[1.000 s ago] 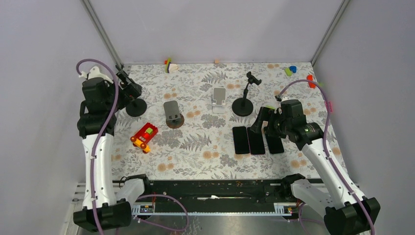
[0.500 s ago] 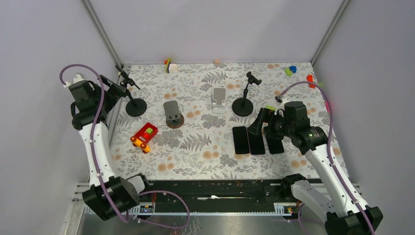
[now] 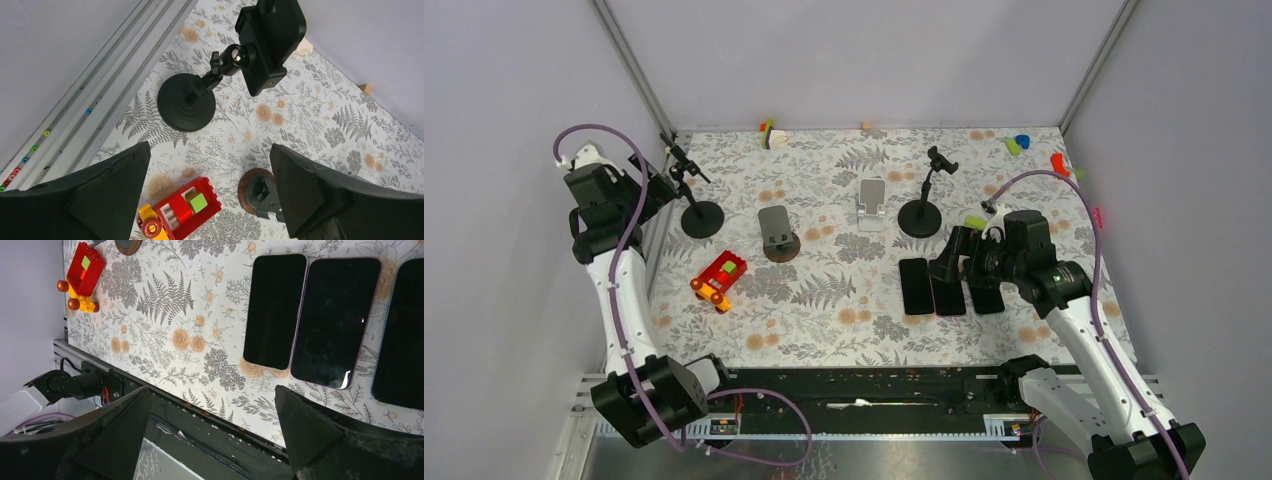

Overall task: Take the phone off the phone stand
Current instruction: Pick up the phone stand with the phone at the center of the board.

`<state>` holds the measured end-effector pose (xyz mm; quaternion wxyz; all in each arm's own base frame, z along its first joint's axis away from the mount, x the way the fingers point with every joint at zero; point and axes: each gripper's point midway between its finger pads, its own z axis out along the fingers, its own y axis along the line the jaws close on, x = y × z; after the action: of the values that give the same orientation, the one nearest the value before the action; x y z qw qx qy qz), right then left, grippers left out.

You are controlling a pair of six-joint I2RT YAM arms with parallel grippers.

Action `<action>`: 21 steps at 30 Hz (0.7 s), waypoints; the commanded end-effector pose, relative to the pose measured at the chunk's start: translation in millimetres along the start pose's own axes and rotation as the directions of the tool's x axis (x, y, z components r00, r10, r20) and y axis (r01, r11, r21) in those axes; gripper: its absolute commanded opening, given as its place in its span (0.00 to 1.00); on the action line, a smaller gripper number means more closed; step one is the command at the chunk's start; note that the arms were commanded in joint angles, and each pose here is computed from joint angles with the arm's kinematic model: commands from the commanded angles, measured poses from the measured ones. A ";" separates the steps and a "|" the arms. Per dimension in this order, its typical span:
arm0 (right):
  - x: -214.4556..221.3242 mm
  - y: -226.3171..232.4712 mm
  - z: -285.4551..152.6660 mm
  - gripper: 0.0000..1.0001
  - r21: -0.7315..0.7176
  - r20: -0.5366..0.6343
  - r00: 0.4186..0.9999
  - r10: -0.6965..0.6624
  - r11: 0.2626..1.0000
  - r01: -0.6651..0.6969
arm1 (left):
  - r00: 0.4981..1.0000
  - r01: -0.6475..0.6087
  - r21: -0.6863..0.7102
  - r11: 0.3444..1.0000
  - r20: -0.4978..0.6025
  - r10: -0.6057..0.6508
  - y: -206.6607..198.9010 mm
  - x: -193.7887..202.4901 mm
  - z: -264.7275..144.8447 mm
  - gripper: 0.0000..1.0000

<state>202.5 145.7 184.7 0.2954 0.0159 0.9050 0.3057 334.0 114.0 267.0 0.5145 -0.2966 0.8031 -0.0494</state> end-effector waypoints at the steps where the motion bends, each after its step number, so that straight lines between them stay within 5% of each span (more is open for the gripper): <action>1: -3.6 7.8 1.2 1.00 -0.053 0.016 0.999 -0.036 0.998 0.037 | 0.996 -0.024 0.016 1.000 0.084 0.023 -3.1 -17.2 -3.9 0.99; 9: -3.5 17.7 5.6 1.00 -0.118 0.020 1.000 0.004 0.993 -0.001 | 0.971 -0.183 0.127 0.975 0.180 0.159 -19.0 -23.8 -3.3 0.99; 12: -1.8 17.7 7.2 1.00 -0.125 0.014 1.000 0.004 0.992 -0.003 | 0.949 -0.259 0.294 0.920 0.256 0.186 -42.0 -8.1 -1.5 0.99; 15: -1.4 16.6 5.9 0.99 -0.117 0.012 1.000 -0.007 0.993 0.008 | 0.956 -0.212 0.408 0.888 0.273 0.102 -55.4 4.3 1.1 0.99; 21: -2.2 14.0 1.9 1.00 -0.094 0.016 0.999 -0.032 0.995 0.033 | 0.959 -0.200 0.402 0.894 0.265 0.095 -49.6 11.3 12.4 0.99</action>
<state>201.5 157.7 181.7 0.2891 0.0046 0.8946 0.3408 349.6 71.8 226.5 0.5919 -0.1707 0.7744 -0.1440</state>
